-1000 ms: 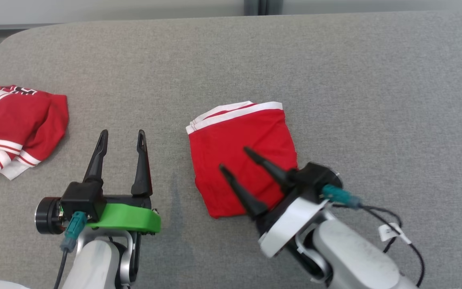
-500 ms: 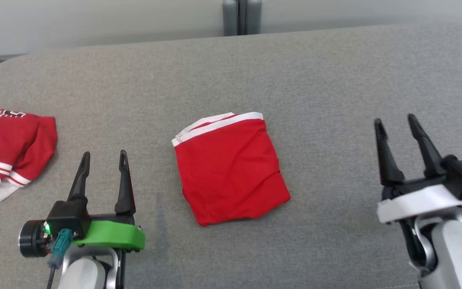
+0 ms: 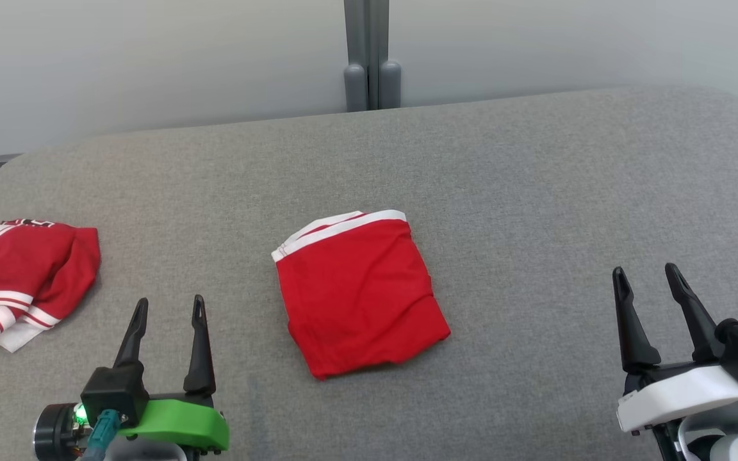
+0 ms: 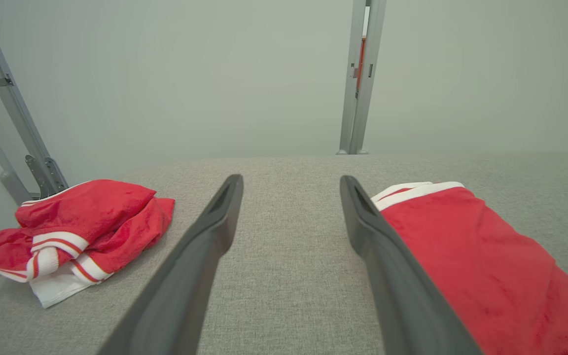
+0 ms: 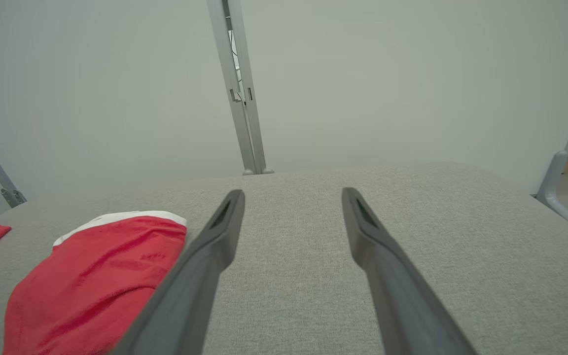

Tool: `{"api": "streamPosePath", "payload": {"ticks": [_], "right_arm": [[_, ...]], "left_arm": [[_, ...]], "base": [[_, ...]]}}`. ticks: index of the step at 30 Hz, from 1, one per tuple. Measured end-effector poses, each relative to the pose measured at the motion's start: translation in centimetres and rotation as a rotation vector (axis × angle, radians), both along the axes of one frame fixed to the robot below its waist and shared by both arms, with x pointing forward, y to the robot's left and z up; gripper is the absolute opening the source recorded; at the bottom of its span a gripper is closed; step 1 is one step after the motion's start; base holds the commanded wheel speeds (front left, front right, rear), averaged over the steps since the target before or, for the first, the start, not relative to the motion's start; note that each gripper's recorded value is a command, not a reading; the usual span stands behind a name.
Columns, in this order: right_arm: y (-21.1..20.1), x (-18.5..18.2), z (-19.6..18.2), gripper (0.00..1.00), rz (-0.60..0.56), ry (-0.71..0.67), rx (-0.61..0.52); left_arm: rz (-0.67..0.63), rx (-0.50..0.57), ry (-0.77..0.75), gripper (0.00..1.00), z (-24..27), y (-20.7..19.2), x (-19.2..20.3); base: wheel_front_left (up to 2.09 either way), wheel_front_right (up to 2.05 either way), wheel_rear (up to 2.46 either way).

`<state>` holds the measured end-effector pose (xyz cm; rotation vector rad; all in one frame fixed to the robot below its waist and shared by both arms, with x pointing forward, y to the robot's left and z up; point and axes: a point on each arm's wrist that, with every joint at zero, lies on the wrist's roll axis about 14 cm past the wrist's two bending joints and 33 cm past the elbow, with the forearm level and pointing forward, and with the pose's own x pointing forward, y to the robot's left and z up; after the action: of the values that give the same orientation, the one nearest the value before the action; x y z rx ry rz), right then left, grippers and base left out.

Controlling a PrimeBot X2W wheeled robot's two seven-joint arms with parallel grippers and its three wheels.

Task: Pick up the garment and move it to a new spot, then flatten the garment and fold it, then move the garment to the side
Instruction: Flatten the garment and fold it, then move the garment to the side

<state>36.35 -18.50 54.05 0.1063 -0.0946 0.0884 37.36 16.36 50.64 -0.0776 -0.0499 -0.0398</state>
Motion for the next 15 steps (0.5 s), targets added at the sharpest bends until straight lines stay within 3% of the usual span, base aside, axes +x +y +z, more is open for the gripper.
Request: {"api": "streamPosePath", "payload": {"ticks": [15], "right_arm": [[0.44, -0.98, 0.55, 1.0, 0.009, 0.006, 0.006]], "left_arm": [[0.0, 0.007, 0.022, 1.0, -0.39, 0.17, -0.87]], "base": [[0.0, 0.0, 0.0]]}}
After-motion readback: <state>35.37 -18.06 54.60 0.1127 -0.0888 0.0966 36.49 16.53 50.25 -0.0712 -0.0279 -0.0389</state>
